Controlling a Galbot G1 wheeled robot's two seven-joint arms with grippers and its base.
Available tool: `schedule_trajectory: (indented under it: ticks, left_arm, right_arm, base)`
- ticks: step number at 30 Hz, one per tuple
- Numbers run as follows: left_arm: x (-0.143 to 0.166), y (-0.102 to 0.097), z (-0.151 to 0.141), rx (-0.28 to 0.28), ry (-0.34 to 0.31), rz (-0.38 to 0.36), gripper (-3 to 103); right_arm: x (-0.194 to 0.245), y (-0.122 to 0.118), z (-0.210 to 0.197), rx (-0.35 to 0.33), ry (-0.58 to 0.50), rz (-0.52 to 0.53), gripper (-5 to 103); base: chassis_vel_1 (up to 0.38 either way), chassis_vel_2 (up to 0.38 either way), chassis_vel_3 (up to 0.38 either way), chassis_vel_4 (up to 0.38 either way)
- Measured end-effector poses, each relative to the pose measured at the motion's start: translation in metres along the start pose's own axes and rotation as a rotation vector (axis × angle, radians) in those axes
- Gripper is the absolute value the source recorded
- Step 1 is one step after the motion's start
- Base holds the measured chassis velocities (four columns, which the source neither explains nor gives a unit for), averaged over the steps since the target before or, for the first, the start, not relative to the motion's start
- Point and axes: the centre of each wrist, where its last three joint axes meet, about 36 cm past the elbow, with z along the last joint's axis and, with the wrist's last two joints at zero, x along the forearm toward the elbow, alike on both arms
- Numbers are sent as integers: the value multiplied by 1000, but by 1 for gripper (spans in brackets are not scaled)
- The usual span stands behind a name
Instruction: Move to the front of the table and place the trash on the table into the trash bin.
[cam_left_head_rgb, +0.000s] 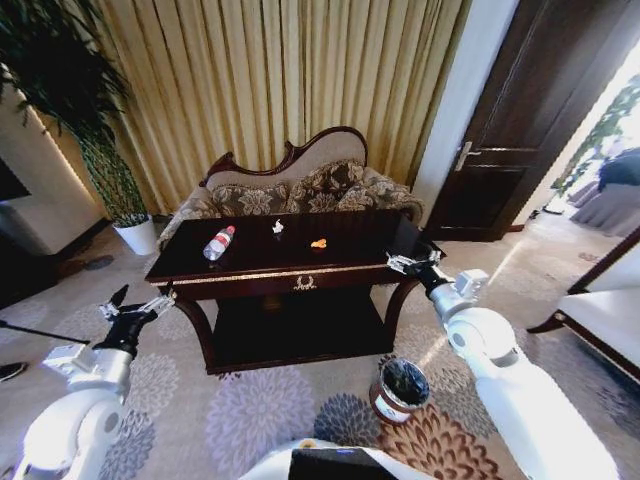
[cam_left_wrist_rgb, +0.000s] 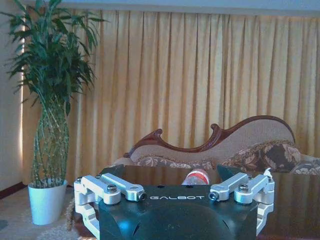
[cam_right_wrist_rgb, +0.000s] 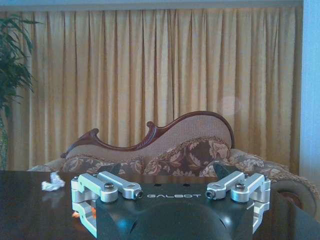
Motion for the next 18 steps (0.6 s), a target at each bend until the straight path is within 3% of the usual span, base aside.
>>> schedule_trajectory:
  ticks: [9, 18]
  left_arm:
    - [1, 0, 2, 3, 5, -3, 100]
    - [3, -1, 4, 2, 10, -6, 100]
  right_arm:
    - [3, 3, 0, -2, 6, -7, 100]
    - [2, 17, 4, 4, 76, -56, 100]
  base:
    - [-188, 203, 191, -179]
    - [-10, 0, 2, -11]
